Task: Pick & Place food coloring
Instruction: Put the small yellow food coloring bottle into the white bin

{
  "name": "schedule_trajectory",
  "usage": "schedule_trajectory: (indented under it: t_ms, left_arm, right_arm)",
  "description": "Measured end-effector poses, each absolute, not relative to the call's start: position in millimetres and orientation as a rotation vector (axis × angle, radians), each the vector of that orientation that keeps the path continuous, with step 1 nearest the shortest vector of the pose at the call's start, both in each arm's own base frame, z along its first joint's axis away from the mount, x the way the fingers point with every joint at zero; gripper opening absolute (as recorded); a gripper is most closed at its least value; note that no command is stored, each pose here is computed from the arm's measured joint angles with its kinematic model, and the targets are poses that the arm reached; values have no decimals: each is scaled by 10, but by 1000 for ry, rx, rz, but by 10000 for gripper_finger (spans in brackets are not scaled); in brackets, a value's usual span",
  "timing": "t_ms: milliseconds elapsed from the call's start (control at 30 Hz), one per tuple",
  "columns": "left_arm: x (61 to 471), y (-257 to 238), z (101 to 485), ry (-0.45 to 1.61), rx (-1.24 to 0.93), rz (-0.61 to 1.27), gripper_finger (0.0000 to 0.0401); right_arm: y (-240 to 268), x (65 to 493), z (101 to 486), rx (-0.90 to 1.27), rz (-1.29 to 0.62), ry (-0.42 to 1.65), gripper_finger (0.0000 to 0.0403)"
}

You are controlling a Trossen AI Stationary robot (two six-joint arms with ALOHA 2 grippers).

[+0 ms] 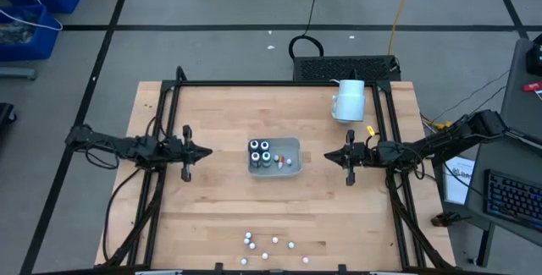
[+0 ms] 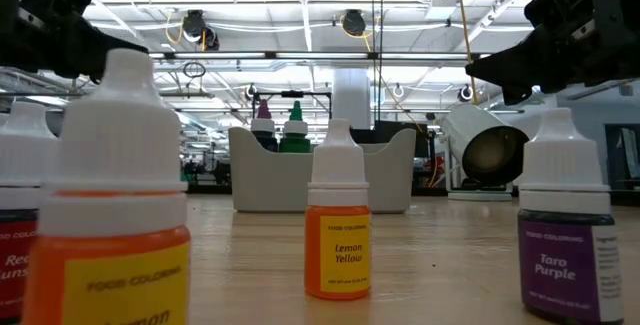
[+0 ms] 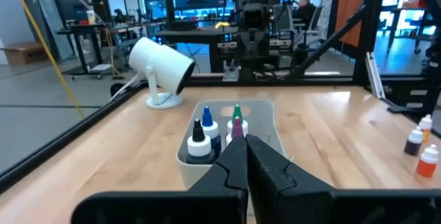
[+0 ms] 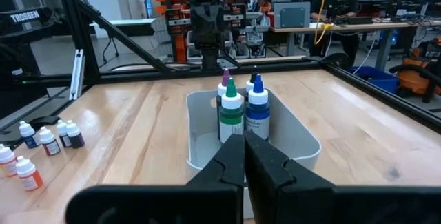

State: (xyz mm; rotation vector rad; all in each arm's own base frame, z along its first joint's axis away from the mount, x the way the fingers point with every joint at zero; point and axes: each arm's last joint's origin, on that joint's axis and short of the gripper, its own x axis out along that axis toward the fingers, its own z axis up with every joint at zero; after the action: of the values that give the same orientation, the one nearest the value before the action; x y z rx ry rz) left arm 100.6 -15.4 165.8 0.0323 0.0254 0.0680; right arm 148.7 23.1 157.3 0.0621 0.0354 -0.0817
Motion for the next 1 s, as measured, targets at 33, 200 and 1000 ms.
schedule_trajectory:
  t_ms: [33, 200, 1000]
  left_arm:
    - [1010, -155, 1652, 33, 35, 68, 3]
    - [1022, -157, 1633, 55, 40, 73, 9]
    - [1158, -181, 1382, 311, 35, 112, 27]
  right_arm:
    - [231, 1487, 1573, 64, -82, 36, 0]
    - [231, 1487, 1573, 76, -82, 35, 0]
    - [222, 1487, 1573, 48, -114, 35, 0]
